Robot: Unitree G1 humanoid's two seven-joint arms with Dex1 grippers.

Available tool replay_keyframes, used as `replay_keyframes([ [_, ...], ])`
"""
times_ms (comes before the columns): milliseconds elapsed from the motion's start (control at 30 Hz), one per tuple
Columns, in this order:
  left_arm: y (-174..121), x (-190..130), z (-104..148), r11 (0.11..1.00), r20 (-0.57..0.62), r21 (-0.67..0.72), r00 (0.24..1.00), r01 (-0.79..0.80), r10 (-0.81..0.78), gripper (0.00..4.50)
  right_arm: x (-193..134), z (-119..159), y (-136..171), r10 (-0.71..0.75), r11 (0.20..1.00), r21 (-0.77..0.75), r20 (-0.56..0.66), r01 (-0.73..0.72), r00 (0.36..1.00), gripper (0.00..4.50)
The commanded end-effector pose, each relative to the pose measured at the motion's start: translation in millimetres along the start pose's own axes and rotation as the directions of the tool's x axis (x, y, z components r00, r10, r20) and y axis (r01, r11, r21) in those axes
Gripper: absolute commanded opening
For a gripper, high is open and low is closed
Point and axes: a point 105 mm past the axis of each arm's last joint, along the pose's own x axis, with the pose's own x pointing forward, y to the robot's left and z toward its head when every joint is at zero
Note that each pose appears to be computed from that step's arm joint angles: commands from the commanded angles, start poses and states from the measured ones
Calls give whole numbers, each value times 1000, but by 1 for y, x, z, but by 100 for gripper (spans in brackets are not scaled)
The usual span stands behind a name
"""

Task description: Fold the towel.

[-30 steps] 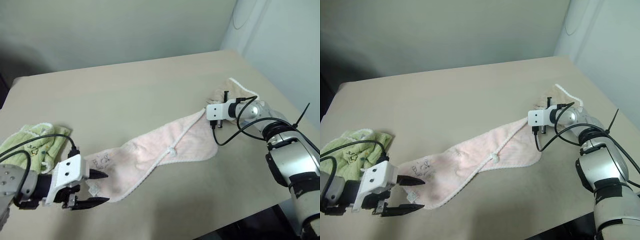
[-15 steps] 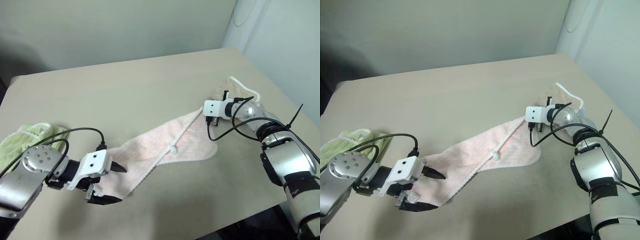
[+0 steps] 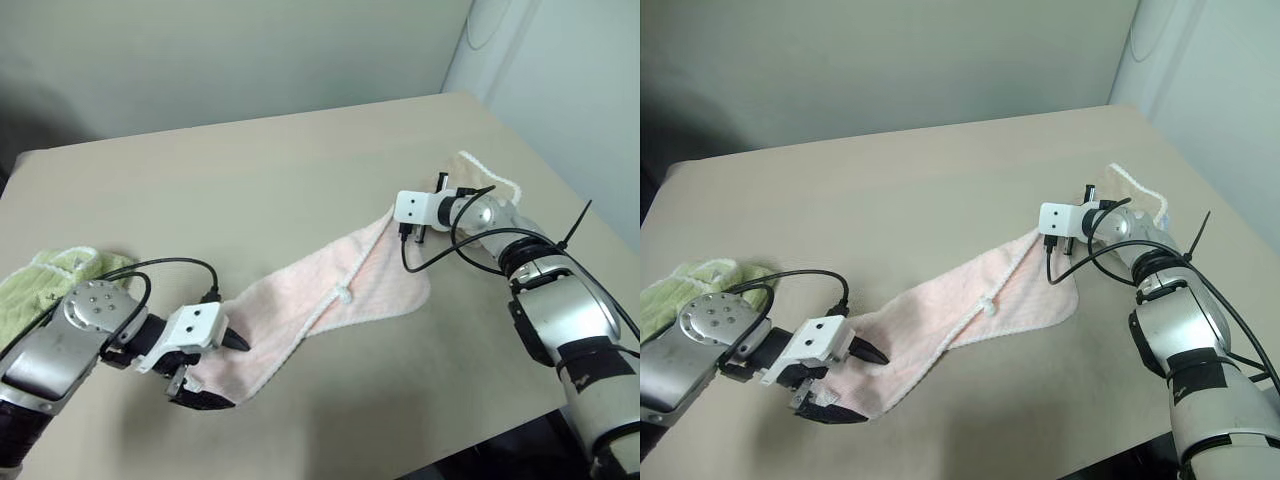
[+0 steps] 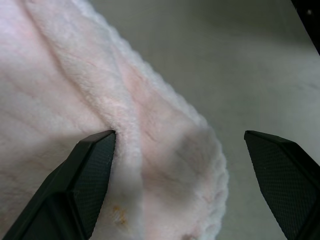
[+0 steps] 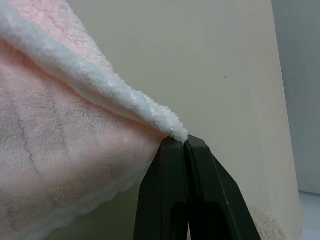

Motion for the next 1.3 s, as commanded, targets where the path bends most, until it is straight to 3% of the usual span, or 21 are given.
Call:
replay_keyframes([
  [33,-5,6,-3,999,-30,19,999,26,-26,445,-4,8,-20,-73,997,11,38,73,997,0],
  [233,-9,10,-7,999,-28,3,999,35,-35,445,-4,11,-19,-67,998,8,55,66,996,0],
  [500,6,-26,12,995,45,10,994,-100,99,445,-4,8,-14,-59,998,11,55,59,997,0],
  [700,-22,-27,33,999,72,51,997,14,-18,445,-4,6,-11,-51,999,12,53,51,997,0],
  [1067,-19,7,2,998,-56,51,998,42,-39,445,-1,12,-9,-48,999,16,72,47,996,0],
  [1300,-9,16,-7,998,-61,59,998,-13,17,445,-3,11,-9,-48,999,15,77,46,996,0],
])
